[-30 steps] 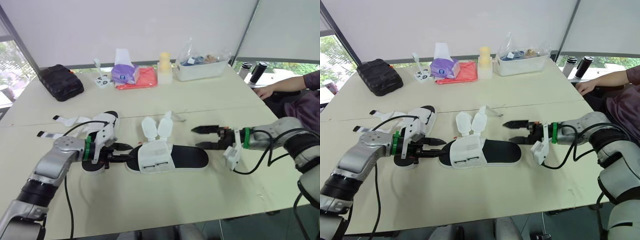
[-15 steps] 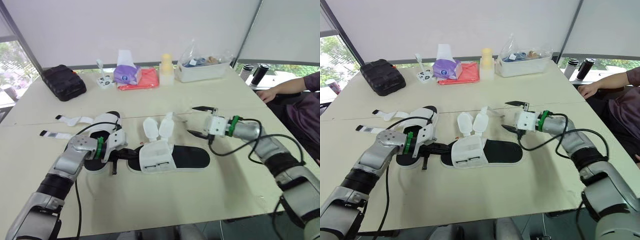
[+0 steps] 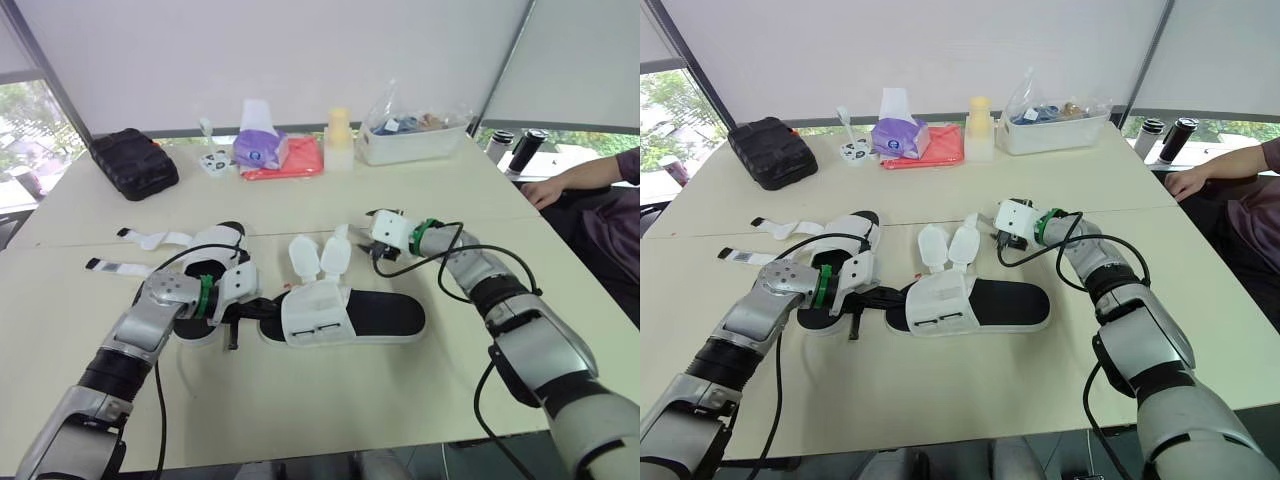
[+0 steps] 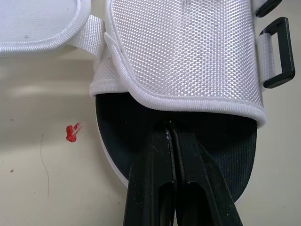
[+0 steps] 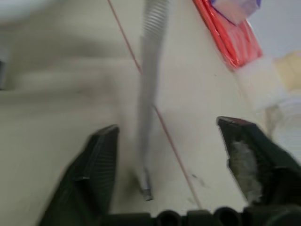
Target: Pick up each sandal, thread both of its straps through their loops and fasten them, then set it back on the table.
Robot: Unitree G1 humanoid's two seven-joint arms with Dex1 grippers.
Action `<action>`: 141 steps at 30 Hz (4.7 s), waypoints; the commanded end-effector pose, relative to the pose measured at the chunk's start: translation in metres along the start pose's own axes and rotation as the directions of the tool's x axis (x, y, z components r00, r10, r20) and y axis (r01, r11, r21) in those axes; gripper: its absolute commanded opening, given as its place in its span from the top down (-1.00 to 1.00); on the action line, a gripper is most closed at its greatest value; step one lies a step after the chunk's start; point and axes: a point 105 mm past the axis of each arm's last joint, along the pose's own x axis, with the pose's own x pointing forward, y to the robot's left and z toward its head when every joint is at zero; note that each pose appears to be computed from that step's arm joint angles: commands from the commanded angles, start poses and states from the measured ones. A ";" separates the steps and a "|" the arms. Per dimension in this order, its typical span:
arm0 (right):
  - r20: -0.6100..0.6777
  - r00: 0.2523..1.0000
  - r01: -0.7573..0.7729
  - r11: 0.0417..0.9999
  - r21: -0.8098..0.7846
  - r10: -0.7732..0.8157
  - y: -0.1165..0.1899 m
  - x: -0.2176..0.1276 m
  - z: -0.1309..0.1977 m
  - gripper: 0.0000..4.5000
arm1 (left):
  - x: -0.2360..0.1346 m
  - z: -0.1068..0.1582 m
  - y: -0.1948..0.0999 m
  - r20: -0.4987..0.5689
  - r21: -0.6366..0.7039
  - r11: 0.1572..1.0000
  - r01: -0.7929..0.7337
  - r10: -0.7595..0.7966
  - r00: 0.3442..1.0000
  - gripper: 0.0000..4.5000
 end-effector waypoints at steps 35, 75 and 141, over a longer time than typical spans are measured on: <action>0.066 0.996 0.078 0.952 -0.297 -0.061 0.013 0.012 0.015 -0.68 | 0.002 -0.009 -0.010 0.005 -0.067 0.997 -0.048 0.049 0.999 1.00; 0.813 0.582 0.777 0.286 -0.561 0.016 0.025 -0.090 0.112 0.97 | 0.005 -0.005 -0.017 0.032 -0.138 0.988 -0.068 0.073 0.997 1.00; 0.264 0.944 -0.324 -0.688 0.650 -0.195 -0.016 0.006 0.048 -0.35 | 0.001 -0.008 -0.016 0.032 -0.166 0.972 -0.164 0.172 0.985 1.00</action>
